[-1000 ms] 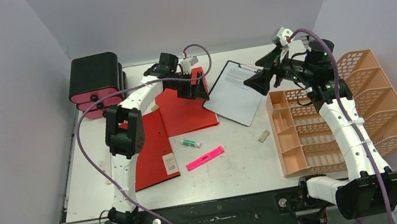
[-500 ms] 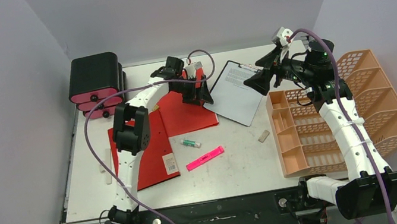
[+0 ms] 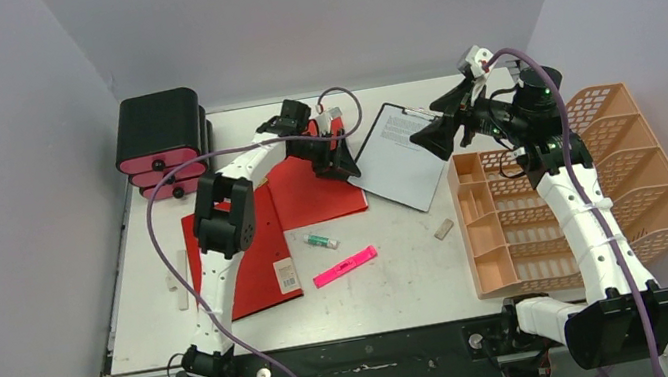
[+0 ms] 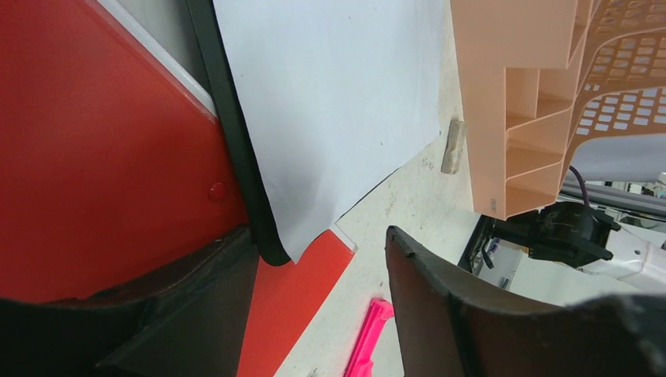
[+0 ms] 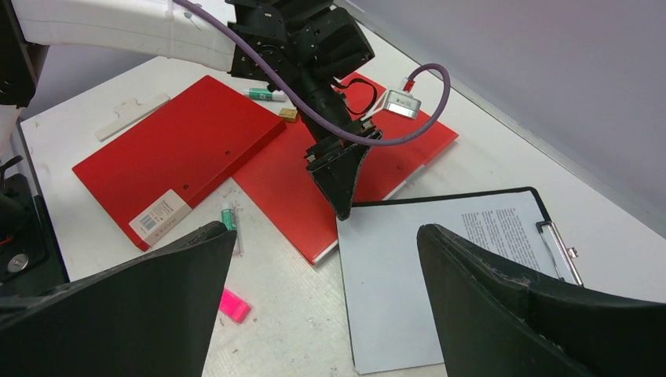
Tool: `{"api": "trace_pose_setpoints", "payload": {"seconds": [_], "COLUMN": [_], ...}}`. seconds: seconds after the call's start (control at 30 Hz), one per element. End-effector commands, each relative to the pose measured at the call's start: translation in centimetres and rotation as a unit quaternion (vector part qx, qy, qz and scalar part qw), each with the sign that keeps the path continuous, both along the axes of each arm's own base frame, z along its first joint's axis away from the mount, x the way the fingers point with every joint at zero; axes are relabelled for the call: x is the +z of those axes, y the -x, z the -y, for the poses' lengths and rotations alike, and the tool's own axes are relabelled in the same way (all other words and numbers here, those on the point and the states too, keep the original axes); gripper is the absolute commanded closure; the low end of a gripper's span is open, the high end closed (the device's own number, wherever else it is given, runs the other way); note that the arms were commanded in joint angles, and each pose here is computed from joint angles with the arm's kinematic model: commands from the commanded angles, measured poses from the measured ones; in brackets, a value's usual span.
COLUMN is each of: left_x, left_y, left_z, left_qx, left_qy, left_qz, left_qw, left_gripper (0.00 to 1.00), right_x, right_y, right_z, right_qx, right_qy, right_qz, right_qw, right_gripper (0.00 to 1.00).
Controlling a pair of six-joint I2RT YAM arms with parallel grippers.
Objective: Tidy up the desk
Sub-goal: Move the folder to the center of the board.
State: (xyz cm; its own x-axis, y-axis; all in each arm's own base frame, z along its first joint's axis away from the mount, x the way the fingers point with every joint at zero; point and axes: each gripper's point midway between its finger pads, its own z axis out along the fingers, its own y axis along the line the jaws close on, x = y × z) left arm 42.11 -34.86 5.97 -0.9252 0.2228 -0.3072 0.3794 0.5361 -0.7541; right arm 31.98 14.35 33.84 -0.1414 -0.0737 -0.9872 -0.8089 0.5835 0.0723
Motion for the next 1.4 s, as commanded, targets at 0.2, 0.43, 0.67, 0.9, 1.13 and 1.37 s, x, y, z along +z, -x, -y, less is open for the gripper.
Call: {"api": "trace_pose_setpoints", "payload": {"seconds": [0.2,0.43,0.67,0.9,1.13,1.37], "left_x": [-1.1,-2.1,-3.0,-3.3,-3.9,-4.3], "left_y": [-1.0,-1.6,-1.7,-1.6,-1.2,-1.0], "left_z": [-0.3,-0.4,-0.2,0.4,0.8,0.9], "left_qx": [0.034,0.078,0.085,0.08,0.074,0.073], "left_qy": [0.02,0.026,0.023,0.022,0.019,0.018], "left_qz": [-0.023,-0.048,-0.059,-0.063,-0.072,-0.08], "left_qw": [0.999,0.995,0.994,0.995,0.995,0.994], "left_gripper": [0.46,0.61,0.65,0.67,0.76,1.0], "right_x": [1.1,0.9,0.9,0.7,0.8,-0.2], "right_y": [-0.5,-0.8,-1.1,-1.4,-1.4,-2.7], "right_z": [0.2,0.2,0.4,0.4,0.4,0.4], "right_qx": [-0.006,-0.011,-0.016,-0.019,-0.021,-0.034], "right_qy": [-0.004,-0.009,-0.014,-0.017,-0.018,-0.021], "right_qz": [0.029,0.025,0.023,0.019,0.02,0.001], "right_qw": [1.0,1.0,1.0,1.0,0.999,0.999], "right_gripper": [0.1,0.1,0.1,0.1,0.1,0.1]}}
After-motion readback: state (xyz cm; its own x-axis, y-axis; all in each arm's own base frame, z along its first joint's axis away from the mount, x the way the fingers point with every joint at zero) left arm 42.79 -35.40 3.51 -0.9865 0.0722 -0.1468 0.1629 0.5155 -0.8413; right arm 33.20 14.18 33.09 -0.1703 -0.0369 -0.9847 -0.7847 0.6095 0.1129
